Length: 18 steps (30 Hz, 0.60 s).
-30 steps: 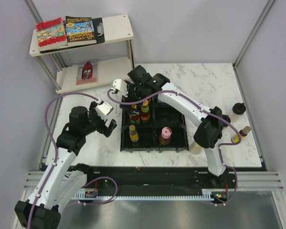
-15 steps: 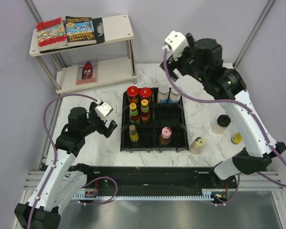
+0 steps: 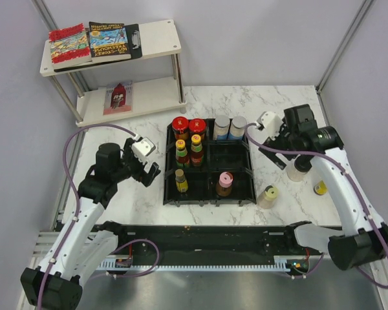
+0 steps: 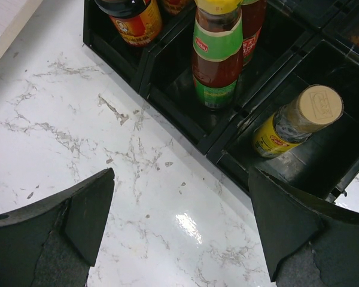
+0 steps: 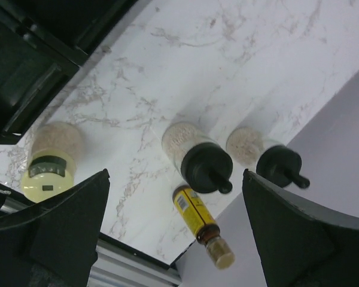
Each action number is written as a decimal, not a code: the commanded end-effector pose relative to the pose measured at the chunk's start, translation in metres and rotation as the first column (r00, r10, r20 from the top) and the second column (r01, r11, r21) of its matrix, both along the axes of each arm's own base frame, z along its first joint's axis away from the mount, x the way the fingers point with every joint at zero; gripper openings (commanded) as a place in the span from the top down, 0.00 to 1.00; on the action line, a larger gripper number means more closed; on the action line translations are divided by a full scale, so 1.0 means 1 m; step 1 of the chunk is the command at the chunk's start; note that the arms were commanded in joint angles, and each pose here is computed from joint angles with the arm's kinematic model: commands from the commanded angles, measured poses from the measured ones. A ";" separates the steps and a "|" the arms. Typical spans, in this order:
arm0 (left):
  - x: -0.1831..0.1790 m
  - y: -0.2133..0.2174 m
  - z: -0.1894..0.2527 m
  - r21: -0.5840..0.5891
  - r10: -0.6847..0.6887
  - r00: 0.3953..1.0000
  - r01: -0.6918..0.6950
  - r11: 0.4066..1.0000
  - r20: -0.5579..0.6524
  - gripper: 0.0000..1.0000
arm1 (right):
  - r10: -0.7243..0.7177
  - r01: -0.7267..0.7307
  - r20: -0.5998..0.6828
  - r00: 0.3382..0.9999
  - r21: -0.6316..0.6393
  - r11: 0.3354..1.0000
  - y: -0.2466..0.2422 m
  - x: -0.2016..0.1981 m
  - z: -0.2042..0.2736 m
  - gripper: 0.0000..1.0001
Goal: Organize the condiment bottles
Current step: Pick up the bottle from the center of the board.
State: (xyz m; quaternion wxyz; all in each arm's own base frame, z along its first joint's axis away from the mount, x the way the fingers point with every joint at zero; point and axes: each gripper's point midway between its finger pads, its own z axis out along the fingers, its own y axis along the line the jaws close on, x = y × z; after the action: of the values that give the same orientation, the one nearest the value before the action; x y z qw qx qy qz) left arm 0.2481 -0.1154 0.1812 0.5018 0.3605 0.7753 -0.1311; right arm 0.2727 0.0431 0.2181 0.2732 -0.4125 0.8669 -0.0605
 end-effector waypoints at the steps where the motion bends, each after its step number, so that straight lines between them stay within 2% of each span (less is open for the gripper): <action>1: 0.003 -0.001 0.017 -0.030 0.015 1.000 -0.014 0.999 0.025 0.01 | -0.181 0.180 0.102 0.978 0.023 0.983 -0.039 0.004 0.007 0.02; 3: 0.002 -0.002 0.019 -0.035 0.010 0.999 -0.009 0.999 0.031 0.01 | -0.289 0.284 0.090 0.953 0.065 0.957 -0.061 0.007 0.000 0.02; 6: 0.001 -0.002 0.019 -0.038 0.010 0.999 -0.008 0.999 0.032 0.01 | -0.369 0.359 0.058 0.928 0.133 0.924 -0.086 0.013 -0.010 0.02; 11: -0.001 -0.001 0.018 -0.039 0.012 0.999 -0.010 0.999 0.034 0.01 | -0.325 0.331 -0.064 0.944 0.213 0.919 -0.087 0.011 -0.038 0.03; 13: -0.001 -0.001 0.018 -0.039 0.014 0.999 -0.013 0.999 0.037 0.01 | -0.301 0.308 -0.068 0.951 0.255 0.916 -0.084 0.012 -0.040 0.02; 18: -0.002 0.000 0.018 -0.039 0.018 0.999 -0.016 0.999 0.040 0.01 | -0.320 0.335 -0.101 0.942 0.264 0.904 -0.088 0.018 -0.059 0.03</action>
State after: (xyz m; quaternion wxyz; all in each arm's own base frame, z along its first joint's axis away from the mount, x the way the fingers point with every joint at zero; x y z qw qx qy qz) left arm 0.2454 -0.1148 0.1871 0.5113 0.3603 0.7694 -0.1295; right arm 0.2786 -0.0527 0.1666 0.2693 -0.2102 0.9398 -0.0008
